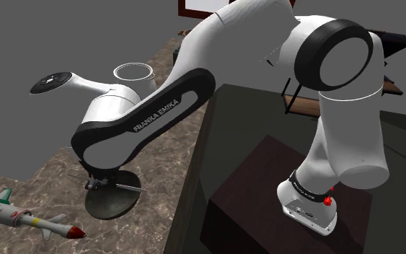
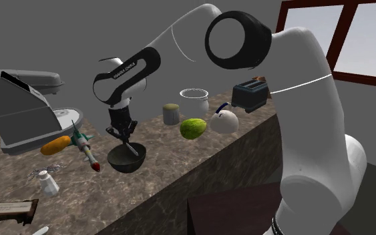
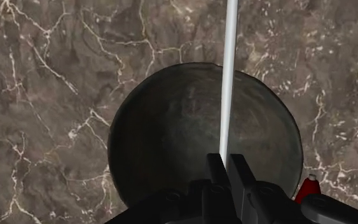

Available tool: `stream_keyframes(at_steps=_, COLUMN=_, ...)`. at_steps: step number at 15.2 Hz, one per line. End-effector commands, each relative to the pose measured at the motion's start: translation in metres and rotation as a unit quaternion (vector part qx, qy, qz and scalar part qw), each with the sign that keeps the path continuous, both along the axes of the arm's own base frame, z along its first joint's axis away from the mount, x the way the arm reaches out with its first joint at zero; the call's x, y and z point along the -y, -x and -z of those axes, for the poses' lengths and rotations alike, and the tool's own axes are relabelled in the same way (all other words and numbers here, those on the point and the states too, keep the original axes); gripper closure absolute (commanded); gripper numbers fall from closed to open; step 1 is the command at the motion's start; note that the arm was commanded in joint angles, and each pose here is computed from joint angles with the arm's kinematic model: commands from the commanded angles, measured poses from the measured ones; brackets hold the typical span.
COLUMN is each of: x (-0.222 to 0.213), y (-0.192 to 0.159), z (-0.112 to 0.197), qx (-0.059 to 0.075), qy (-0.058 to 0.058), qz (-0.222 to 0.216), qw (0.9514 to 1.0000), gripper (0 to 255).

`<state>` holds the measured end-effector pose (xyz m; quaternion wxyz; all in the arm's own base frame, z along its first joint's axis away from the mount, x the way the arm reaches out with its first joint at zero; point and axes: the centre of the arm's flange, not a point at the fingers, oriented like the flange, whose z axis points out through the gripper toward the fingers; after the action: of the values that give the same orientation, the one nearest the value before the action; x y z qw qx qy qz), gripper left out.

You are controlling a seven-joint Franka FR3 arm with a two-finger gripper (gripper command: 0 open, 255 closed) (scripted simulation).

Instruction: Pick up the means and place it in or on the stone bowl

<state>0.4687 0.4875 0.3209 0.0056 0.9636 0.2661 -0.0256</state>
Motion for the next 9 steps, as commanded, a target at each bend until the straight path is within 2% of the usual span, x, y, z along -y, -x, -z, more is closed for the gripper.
stream_keyframes(at_steps=1, x=0.000, y=-0.001, z=0.011, qx=0.000, qy=0.000, qz=0.000, qw=1.0000, gripper=255)
stream_keyframes(at_steps=9, x=0.000, y=-0.001, z=0.046, qx=0.000, qy=0.000, qz=0.000, qw=1.0000, gripper=255)
